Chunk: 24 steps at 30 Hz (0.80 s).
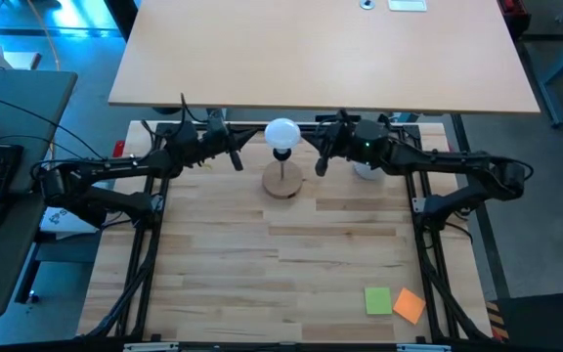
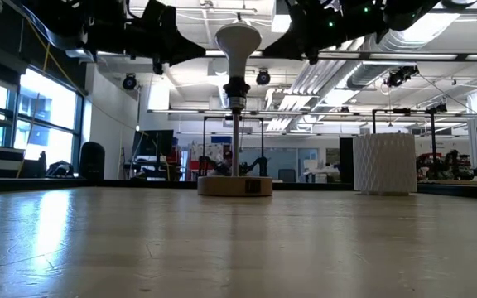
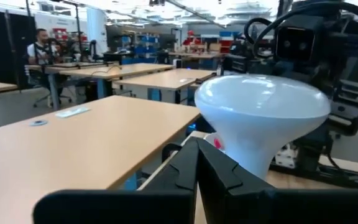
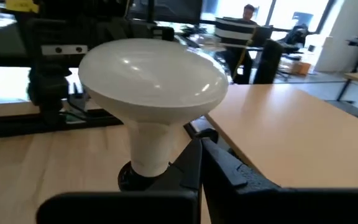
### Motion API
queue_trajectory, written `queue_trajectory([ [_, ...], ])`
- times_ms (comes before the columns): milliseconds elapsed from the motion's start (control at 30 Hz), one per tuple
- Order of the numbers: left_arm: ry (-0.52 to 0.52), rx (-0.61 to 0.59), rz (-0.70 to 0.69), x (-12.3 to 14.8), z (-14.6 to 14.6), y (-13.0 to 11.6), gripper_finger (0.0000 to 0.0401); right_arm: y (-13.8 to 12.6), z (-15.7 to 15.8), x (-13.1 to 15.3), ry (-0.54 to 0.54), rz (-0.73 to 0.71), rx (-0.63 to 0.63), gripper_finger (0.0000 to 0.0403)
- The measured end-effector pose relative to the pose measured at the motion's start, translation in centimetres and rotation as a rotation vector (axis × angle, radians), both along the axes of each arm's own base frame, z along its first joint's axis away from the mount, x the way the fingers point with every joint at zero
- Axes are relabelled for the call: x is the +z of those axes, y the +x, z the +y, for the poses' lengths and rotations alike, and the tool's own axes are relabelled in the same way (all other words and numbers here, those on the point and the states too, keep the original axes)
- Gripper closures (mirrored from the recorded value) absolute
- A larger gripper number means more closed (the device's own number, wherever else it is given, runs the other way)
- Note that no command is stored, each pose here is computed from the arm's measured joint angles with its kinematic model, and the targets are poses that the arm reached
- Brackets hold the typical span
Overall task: Screw lightbulb
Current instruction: Remove the white lightbulb from the desk lamp
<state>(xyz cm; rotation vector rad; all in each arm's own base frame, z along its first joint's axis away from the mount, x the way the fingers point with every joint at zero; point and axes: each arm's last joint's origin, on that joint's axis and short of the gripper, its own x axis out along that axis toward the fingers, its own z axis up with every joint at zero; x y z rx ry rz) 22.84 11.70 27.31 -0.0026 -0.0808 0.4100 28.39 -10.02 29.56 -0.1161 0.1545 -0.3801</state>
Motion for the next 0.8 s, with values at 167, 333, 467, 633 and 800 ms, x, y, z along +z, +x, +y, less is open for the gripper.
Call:
queue_trajectory([
  [167, 0.02, -0.036, -0.03, 0.3, -0.1, 0.0, 0.0401, 0.4, 1.1, 0.1, -0.008, -0.01, -0.026, 0.0403],
  [333, 0.025, -0.077, -0.043, 0.5, -0.2, 0.0, 0.0401, 0.6, 1.6, 0.5, -0.023, -0.055, -0.005, 0.0403],
  [467, 0.022, -0.098, -0.044, 0.5, -0.7, 0.3, 0.0401, 0.9, 0.9, 0.3, -0.025, -0.08, 0.001, 0.0403],
  [633, 0.021, -0.154, -0.046, 0.5, -2.0, 0.8, 0.0401, 1.4, -0.8, -0.5, -0.034, -0.091, -0.033, 0.0403],
  [800, 0.019, -0.211, -0.045, 0.5, -3.4, 1.4, 0.0401, 0.8, -2.8, -0.4, -0.035, -0.124, -0.102, 0.0403],
])
